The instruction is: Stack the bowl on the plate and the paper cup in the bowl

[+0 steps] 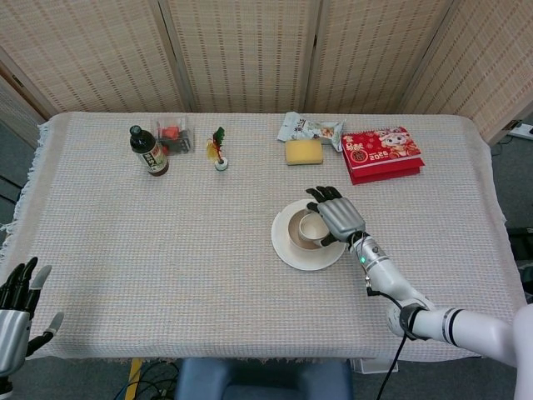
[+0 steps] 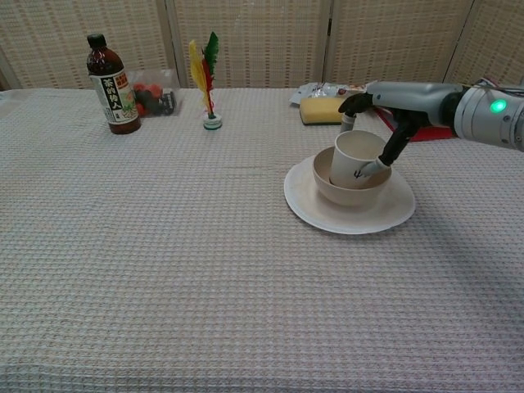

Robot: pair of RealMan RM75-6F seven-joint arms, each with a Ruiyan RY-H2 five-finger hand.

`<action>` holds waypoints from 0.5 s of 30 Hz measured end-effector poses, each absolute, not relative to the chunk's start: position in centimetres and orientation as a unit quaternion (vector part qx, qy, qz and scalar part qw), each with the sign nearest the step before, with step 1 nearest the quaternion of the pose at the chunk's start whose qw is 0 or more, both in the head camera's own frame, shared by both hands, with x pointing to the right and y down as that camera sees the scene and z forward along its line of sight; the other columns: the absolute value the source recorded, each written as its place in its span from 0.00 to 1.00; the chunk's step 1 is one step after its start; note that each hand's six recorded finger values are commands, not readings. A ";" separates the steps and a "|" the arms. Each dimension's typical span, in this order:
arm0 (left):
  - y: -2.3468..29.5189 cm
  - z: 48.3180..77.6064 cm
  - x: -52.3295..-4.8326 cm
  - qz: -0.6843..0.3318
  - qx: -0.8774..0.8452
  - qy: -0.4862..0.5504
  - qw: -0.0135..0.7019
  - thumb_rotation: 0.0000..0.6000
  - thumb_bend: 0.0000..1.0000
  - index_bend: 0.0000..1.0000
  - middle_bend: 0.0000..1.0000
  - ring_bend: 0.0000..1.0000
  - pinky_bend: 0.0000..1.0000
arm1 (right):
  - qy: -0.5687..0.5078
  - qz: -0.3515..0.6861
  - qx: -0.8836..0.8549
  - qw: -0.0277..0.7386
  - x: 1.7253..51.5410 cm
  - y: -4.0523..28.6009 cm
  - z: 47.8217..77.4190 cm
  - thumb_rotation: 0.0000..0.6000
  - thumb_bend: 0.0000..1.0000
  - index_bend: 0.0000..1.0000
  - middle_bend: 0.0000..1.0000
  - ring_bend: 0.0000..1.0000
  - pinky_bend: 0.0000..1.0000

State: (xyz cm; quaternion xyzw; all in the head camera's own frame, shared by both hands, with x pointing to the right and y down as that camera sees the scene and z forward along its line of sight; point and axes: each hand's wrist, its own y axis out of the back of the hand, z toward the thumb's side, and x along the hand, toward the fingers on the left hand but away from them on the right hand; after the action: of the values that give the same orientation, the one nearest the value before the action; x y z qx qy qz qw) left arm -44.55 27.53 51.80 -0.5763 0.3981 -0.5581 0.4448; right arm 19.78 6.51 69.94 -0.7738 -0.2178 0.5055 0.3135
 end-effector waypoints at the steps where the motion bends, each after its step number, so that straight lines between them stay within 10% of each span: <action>1: 27.5 51.8 -44.5 -0.558 -0.577 0.398 0.445 1.00 0.31 0.00 0.00 0.00 0.26 | -0.217 0.508 -0.773 0.313 19.9 6.5 70.0 1.00 0.16 0.32 0.03 0.00 0.00; 8: 27.6 51.7 -44.5 -0.556 -0.576 0.398 0.448 1.00 0.31 0.00 0.00 0.00 0.26 | -0.210 0.523 -0.770 0.298 20.5 6.5 70.5 1.00 0.10 0.02 0.00 0.00 0.00; 15: 27.5 51.6 -44.5 -0.557 -0.574 0.399 0.449 1.00 0.31 0.00 0.00 0.00 0.26 | -0.216 0.517 -0.776 0.290 20.8 6.1 68.9 1.00 0.06 0.00 0.00 0.00 0.00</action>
State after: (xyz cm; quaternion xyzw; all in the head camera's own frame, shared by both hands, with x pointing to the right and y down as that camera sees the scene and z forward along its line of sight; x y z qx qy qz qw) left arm -44.53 27.53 51.64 -0.5737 0.3990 -0.5567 0.4492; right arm 20.84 6.14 68.88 -0.7760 -0.2159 0.5168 0.2901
